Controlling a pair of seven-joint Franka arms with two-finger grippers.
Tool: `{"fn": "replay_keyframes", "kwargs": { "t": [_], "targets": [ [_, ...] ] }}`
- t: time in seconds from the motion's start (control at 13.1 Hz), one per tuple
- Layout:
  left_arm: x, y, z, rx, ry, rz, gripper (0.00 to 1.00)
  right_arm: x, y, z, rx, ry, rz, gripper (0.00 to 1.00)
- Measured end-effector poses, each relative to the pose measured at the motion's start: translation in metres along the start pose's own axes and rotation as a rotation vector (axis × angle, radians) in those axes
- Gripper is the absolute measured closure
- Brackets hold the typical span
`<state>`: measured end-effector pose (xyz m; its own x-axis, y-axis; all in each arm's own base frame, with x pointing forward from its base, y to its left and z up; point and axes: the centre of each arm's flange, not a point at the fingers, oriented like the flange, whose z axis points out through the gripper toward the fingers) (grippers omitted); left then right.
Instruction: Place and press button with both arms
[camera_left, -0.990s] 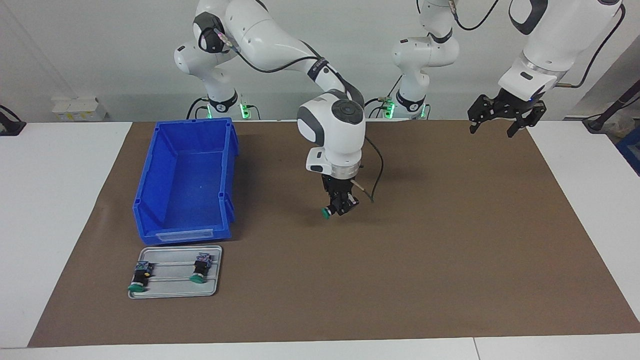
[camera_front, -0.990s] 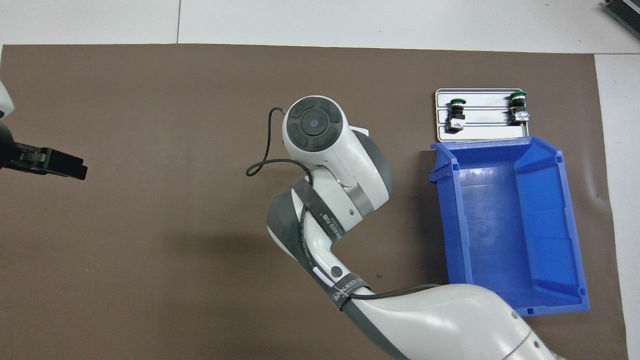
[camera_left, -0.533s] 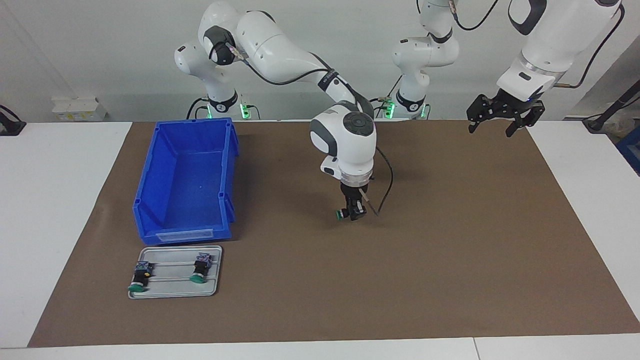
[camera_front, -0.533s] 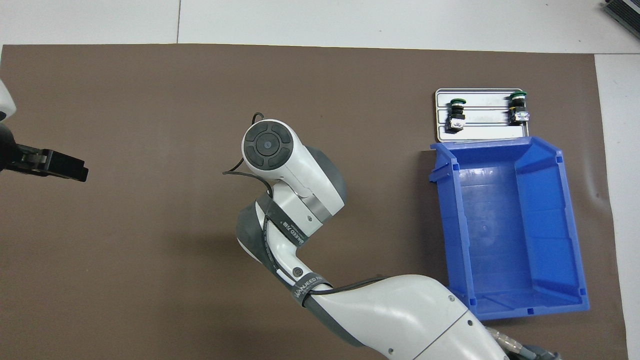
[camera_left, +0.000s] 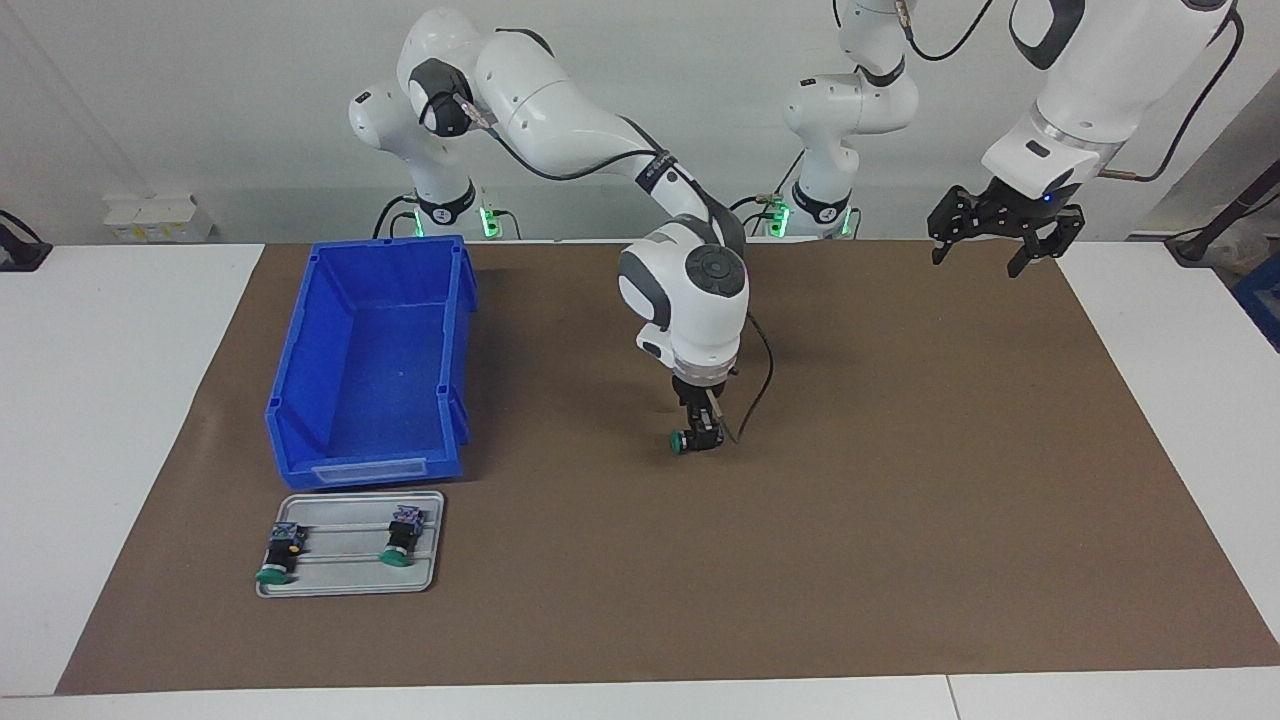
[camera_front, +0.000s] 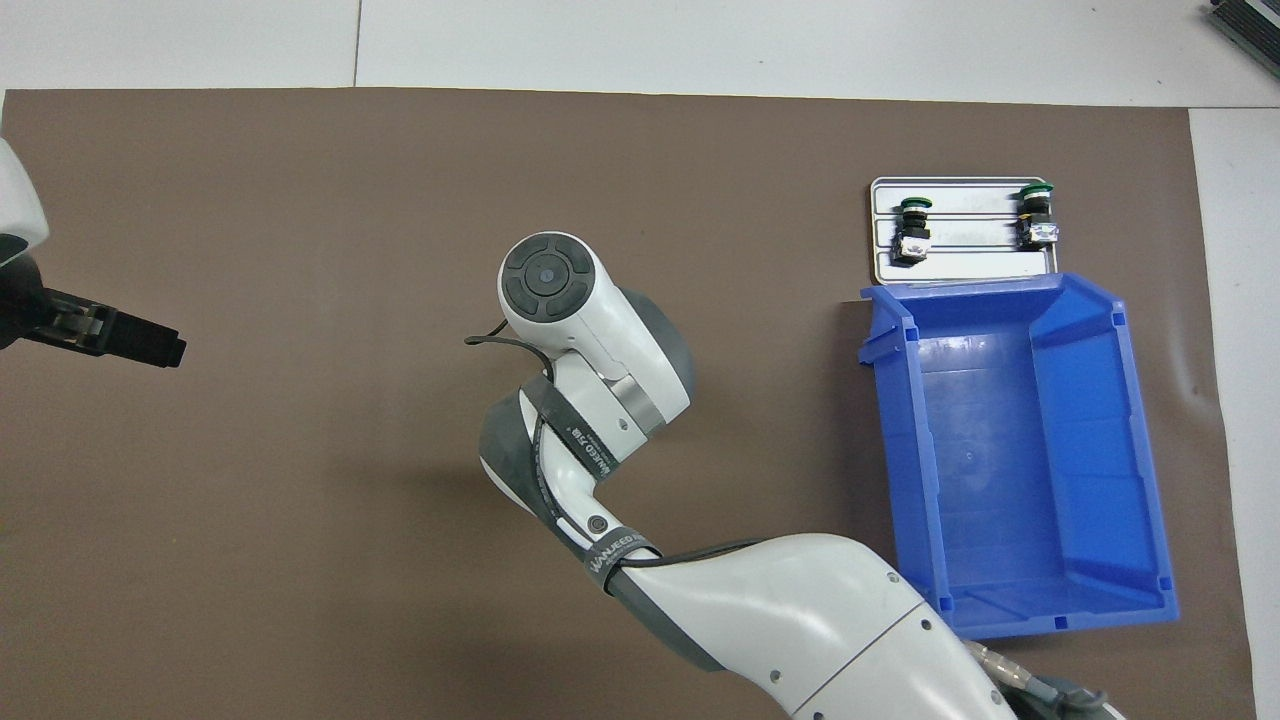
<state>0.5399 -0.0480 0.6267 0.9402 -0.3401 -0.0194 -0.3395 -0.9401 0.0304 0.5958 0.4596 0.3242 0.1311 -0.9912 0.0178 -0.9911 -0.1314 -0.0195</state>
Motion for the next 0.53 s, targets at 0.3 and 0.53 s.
{"fn": "replay_keyframes", "kwargs": {
  "t": [0.3, 0.53],
  "targets": [
    [0.003, 0.011, 0.0, 0.0, 0.006, 0.29, 0.01, 0.063, -0.025, -0.07, -0.009, -0.021, -0.072, 0.09],
    [0.014, 0.04, 0.004, -0.004, 0.043, 0.528, 0.01, 0.171, -0.033, -0.157, -0.055, -0.11, -0.188, 0.09]
  ]
}}
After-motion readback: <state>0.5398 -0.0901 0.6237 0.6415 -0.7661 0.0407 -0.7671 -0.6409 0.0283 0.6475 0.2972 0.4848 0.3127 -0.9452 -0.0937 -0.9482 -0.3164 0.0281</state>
